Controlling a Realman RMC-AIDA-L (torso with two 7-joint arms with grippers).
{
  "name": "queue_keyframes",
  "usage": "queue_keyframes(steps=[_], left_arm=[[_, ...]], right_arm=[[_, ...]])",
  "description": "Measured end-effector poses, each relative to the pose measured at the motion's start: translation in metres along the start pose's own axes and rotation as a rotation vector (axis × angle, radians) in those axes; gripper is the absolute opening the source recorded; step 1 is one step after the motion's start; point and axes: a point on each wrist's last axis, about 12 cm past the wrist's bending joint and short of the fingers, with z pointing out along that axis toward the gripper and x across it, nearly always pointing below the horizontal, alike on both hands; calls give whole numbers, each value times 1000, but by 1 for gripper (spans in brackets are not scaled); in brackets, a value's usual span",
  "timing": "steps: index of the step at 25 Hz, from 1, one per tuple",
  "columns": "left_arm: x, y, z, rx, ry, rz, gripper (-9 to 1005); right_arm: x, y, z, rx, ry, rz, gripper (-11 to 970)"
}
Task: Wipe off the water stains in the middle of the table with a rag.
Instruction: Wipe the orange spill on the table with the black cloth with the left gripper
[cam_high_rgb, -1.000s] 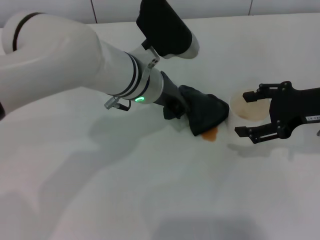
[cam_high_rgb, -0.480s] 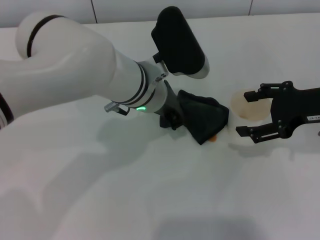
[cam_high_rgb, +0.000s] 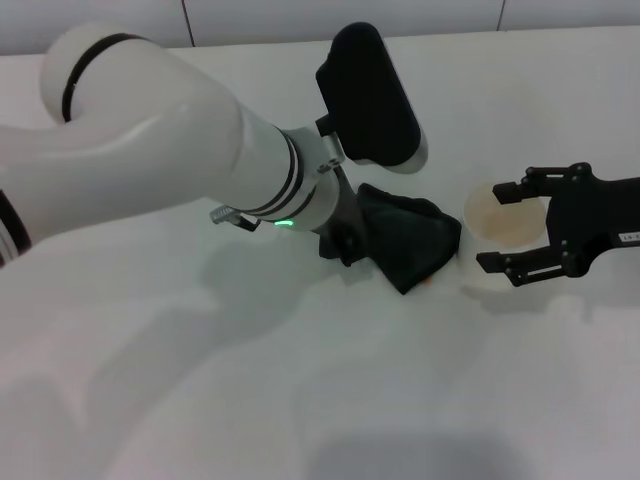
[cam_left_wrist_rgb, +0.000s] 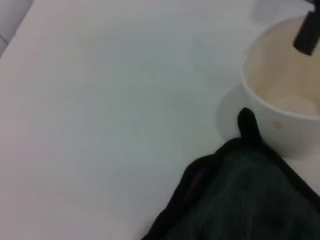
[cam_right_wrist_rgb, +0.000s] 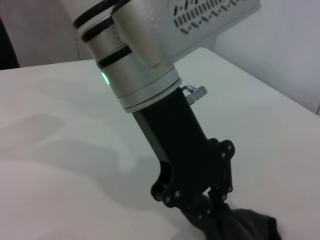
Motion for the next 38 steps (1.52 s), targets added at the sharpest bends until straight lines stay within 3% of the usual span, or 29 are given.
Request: queue_keyframes(steps=[21, 26, 38], left_arm=[[0, -12, 1, 9, 30, 109, 78], [4, -5, 0, -24, 51, 61, 78], [19, 27, -9, -198, 115, -149, 77]], right_arm=[[2, -1, -3, 11, 1, 5, 869], [2, -1, -3, 11, 1, 5, 869], [0, -1, -2, 7, 0, 5, 869]])
